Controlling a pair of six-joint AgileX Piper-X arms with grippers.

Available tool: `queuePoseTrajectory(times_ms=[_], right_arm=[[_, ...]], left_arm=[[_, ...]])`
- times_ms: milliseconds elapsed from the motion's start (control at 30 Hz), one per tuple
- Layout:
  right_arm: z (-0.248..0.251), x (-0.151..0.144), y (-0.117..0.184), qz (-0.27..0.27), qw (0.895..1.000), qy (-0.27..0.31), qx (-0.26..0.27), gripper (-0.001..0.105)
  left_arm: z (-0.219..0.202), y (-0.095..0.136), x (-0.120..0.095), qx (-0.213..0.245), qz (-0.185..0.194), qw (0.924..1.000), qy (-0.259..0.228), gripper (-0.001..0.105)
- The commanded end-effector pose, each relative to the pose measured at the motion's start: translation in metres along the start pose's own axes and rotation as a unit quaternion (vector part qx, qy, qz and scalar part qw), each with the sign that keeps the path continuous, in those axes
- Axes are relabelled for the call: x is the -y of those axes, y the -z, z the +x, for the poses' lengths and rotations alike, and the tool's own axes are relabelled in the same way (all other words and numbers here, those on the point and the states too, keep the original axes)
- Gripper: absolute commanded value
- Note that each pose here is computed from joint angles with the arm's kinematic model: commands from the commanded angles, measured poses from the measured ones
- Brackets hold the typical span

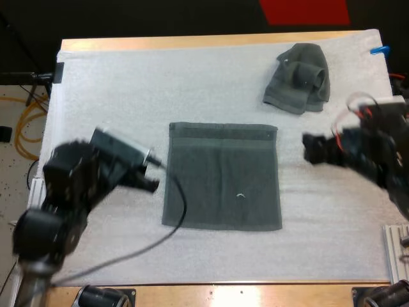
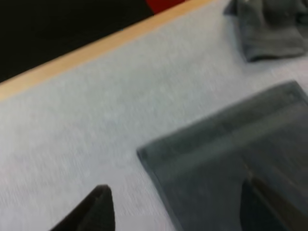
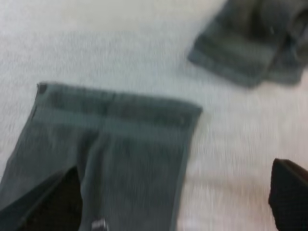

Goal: Pick towel from pile fold and stack

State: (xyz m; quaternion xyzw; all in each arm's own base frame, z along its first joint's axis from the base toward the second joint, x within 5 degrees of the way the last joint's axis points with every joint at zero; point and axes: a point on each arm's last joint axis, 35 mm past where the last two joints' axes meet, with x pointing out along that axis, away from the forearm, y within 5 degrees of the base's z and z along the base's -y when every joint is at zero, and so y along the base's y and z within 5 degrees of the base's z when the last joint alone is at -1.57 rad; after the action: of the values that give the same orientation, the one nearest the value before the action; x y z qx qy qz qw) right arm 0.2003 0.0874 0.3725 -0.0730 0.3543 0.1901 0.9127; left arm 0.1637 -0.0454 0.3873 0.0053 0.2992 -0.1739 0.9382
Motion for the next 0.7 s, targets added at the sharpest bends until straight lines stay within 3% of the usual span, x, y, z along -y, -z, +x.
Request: queuePoseTrajectory(times_ms=[0, 167, 267, 433, 467, 533, 667], right_arm=[[-0.005, -0.001, 0.017, 0.016, 1.0, -0.004, -0.015, 0.077], [-0.012, -0.001, 0.064, 0.061, 0.997, -0.016, -0.053, 0.077], [0.001, -0.004, 0.093, 0.097, 0.989, -0.043, -0.098, 0.077], [0.039, -0.007, 0.13, 0.165, 0.97, -0.088, -0.159, 0.077], [0.043, -0.008, 0.133, 0.174, 0.966, -0.096, -0.164, 0.077], [0.063, -0.011, 0.145, 0.21, 0.95, -0.132, -0.189, 0.077], [0.09, -0.015, 0.155, 0.227, 0.932, -0.175, -0.223, 0.077]], left_arm=[[-0.008, 0.014, 0.002, -0.025, -0.014, 0.9996, 0.004, 0.054], [-0.025, 0.049, 0.003, -0.055, -0.043, 0.9976, 0.002, 0.054], [-0.025, 0.07, 0.002, -0.072, -0.064, 0.9953, 0.0, 0.054], [-0.011, 0.104, 0.001, -0.107, -0.102, 0.9889, 0.014, 0.054], [-0.009, 0.107, 0.001, -0.113, -0.105, 0.9879, 0.018, 0.054], [-0.003, 0.115, 0.001, -0.128, -0.108, 0.9854, 0.03, 0.054], [0.001, 0.118, 0.001, -0.129, -0.109, 0.9852, 0.032, 0.054]])
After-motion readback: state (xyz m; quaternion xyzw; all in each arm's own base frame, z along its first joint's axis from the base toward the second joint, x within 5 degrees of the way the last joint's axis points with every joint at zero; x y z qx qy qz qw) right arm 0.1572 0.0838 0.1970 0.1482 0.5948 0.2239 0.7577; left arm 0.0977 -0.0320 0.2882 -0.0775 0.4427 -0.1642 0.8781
